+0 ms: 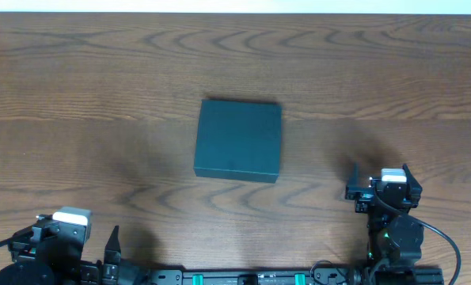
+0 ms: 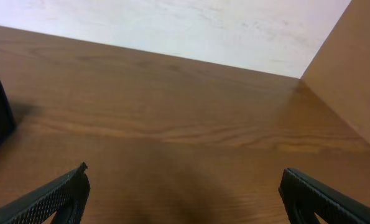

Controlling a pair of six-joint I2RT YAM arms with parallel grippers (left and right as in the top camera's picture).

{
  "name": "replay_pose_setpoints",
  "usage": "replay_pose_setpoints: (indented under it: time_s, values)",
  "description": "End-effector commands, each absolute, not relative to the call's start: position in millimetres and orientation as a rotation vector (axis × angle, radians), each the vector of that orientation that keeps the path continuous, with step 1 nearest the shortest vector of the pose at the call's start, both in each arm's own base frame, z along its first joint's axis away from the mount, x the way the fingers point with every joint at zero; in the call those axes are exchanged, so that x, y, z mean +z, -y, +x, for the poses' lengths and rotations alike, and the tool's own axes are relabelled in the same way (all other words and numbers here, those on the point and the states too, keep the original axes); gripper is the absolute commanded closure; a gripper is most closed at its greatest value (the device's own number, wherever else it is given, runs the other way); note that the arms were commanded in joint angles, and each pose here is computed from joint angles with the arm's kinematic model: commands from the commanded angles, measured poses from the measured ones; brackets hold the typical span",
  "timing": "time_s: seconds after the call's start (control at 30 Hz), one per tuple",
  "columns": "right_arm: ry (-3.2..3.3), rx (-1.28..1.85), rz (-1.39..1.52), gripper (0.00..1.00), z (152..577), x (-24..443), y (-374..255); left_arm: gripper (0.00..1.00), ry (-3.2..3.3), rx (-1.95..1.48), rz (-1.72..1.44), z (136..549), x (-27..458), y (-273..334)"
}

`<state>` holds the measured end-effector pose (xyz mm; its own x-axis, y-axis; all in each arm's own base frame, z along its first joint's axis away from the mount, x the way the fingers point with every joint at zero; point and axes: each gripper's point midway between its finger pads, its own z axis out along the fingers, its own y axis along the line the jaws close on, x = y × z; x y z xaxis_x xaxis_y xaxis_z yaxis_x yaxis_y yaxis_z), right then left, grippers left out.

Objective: Pack container

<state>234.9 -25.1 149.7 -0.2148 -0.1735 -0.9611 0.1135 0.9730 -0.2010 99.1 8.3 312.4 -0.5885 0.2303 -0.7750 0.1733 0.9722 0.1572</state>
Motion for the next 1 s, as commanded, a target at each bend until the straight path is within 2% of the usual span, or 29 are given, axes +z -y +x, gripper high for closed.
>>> replay_pose_setpoints:
  time_s: [0.0, 0.97]
  values:
    - [-1.765, -0.271, -0.046, 0.01, 234.9, 148.2, 26.4, 0.01, -2.207, 0.095, 0.271, 98.7, 313.7, -11.2]
    - [-1.766, -0.271, -0.046, 0.01, 234.9, 148.0, 26.4, 0.02, -2.214, 0.116, 0.261, 93.3, 309.5, -15.6]
